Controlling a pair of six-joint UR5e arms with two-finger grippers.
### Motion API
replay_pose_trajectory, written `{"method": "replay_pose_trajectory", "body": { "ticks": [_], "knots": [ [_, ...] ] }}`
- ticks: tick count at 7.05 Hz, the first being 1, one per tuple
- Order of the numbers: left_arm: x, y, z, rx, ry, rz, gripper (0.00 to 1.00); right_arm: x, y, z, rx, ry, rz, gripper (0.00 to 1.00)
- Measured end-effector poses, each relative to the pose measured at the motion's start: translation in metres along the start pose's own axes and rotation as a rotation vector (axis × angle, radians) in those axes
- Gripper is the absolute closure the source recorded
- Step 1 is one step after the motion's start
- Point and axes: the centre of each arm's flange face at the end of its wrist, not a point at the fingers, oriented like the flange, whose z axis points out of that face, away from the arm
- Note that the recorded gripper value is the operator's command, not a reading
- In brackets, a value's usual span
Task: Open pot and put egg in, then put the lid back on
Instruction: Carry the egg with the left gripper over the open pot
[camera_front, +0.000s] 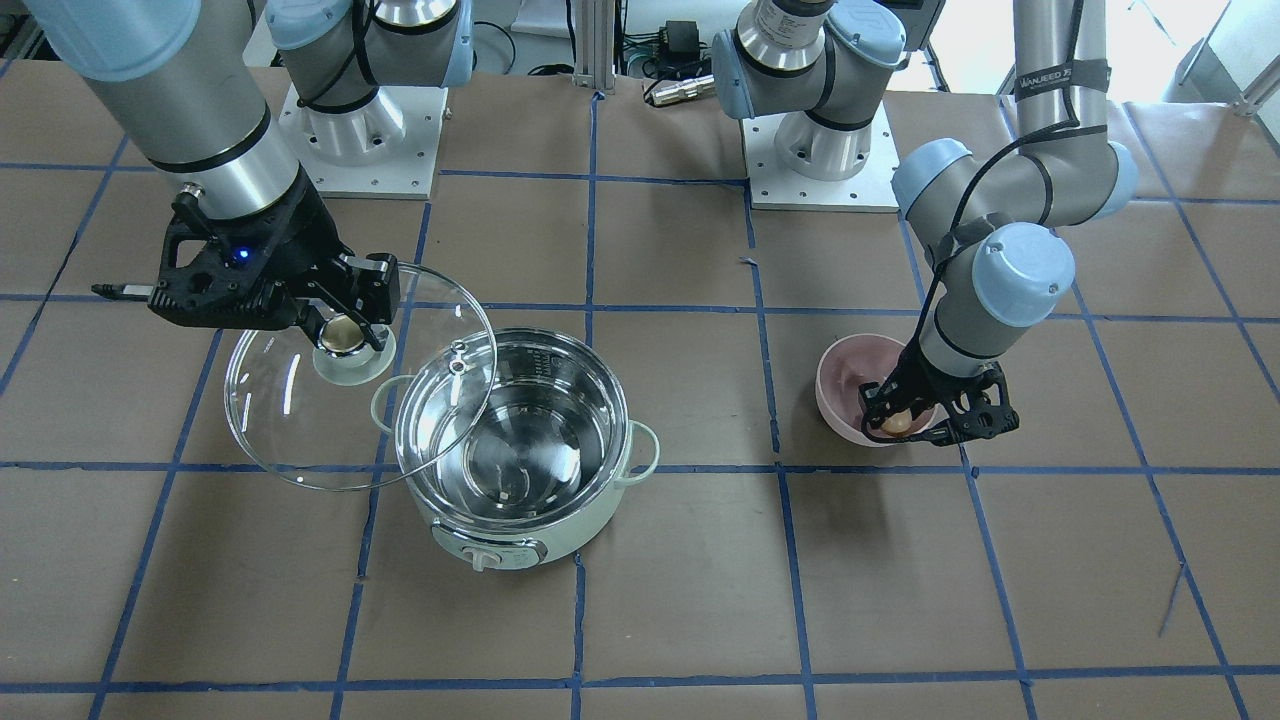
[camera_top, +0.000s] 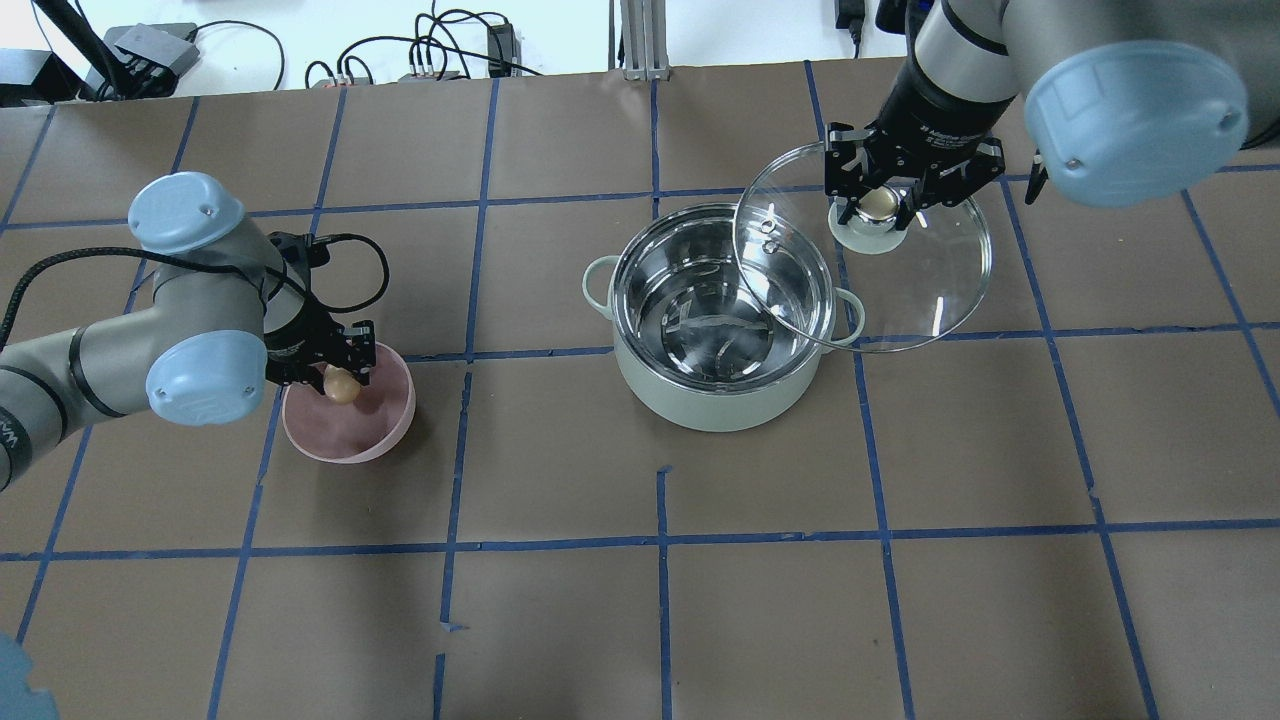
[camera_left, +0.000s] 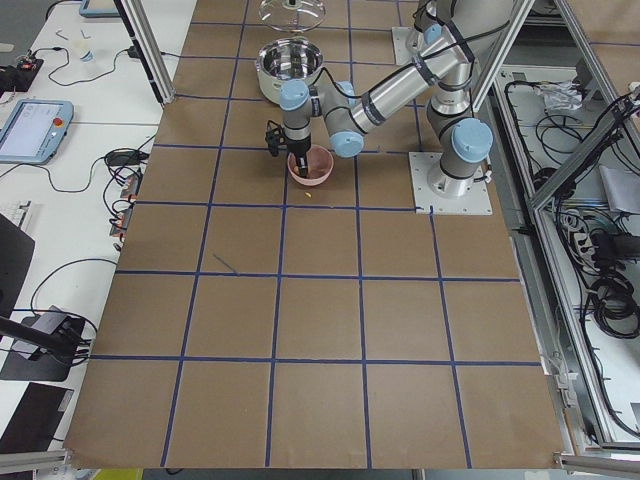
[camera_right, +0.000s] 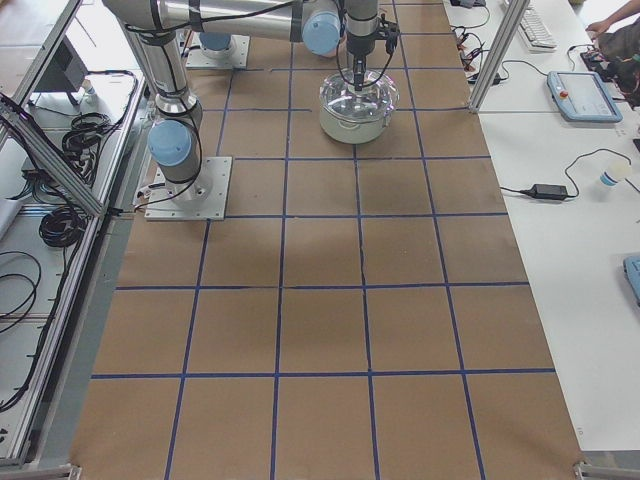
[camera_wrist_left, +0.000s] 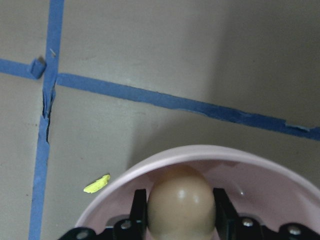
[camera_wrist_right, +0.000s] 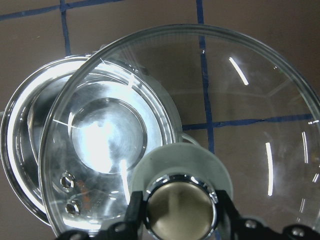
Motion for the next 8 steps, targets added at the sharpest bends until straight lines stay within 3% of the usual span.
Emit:
{"method": "replay_pose_trajectory", "body": {
  "ticks": [2, 5, 8],
  "knots": [
    [0.004, 0.000, -0.023, 0.006, 0.000, 0.008, 0.98, 0.020, -0.002, -0.003, -0.019, 0.000, -0.027, 0.85],
    [0.031, -0.014, -0.092, 0.017, 0.001, 0.071, 0.98, 0.089, -0.015, -0.005, -0.057, -0.003, -0.060, 0.84],
    [0.149, -0.031, -0.145, 0.080, 0.005, 0.257, 0.98, 0.102, -0.016, -0.005, -0.066, -0.003, -0.067, 0.84]
  ]
}}
